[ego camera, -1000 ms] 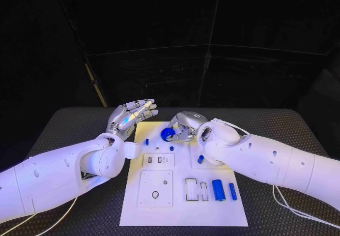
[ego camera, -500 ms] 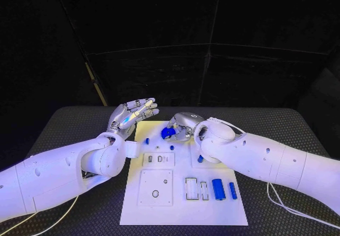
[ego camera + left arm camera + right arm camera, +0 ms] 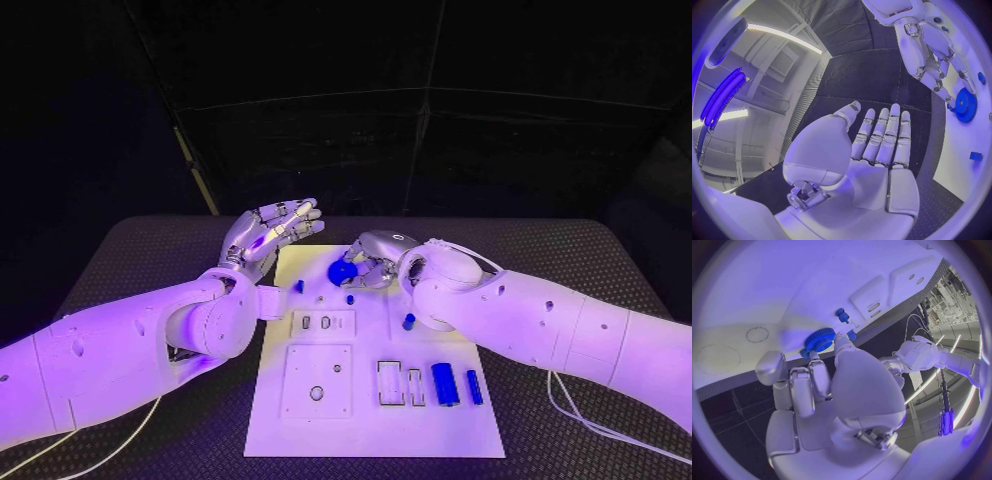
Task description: Assemble the parts on the task board
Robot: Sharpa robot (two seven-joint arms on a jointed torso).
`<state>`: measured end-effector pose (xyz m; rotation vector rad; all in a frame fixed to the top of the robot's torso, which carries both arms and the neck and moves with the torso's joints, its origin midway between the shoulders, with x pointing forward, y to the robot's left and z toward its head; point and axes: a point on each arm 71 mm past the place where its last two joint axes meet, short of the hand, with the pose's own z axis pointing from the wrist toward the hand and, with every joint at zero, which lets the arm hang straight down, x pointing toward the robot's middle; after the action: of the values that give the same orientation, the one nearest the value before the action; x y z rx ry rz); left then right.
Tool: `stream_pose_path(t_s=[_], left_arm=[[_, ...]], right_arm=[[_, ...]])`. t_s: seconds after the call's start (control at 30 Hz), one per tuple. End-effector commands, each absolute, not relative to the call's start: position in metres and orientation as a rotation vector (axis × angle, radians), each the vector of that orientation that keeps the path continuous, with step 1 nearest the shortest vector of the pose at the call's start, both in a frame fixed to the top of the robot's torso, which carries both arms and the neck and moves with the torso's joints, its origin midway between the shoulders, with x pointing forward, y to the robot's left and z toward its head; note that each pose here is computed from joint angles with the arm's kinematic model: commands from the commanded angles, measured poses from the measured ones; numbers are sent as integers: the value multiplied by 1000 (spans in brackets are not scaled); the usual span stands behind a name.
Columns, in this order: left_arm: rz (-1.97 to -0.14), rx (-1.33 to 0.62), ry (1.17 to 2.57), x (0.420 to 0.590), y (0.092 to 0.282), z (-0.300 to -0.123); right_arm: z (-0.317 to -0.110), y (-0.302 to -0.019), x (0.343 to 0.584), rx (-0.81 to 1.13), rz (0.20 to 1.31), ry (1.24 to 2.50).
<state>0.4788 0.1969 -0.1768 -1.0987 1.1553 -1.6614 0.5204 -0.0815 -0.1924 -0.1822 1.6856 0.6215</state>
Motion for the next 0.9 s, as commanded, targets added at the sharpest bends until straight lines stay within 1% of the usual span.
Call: stream_pose_path(t_s=[0.03,0.17,0.27,0.37,0.43,0.53,0.63,0.67,0.77,0.9], left_arm=[[-1678,-1089,1151,479,196,-175],[-1677,-1090,1151,479,197,-175],[-1676,-1089,1149,479,197,-175],[-1673,-1089,1147,480,198,-175],[-1672,-1089,1146,480,199,-175],[-1670,-1089,1146,480,200,-176],[-1672,-1088,1144,481,201,-176],[-1674,-1088,1144,481,201,-176],[-1680,-1086,1145,481,201,-176],[-1684,-1087,1147,482,202,-176]], right_arm=[[-184,-84,518,-167,657,1602],[-176,-94,514,-130,724,1496],[-169,-105,509,-97,805,1419],[-164,-122,506,-56,870,1379],[-164,-131,505,-38,884,1382],[-165,-156,503,-13,885,1415],[-167,-181,502,-2,861,1457],[-168,-197,502,1,841,1484],[-171,-224,502,8,803,1525],[-174,-251,503,21,766,1553]])
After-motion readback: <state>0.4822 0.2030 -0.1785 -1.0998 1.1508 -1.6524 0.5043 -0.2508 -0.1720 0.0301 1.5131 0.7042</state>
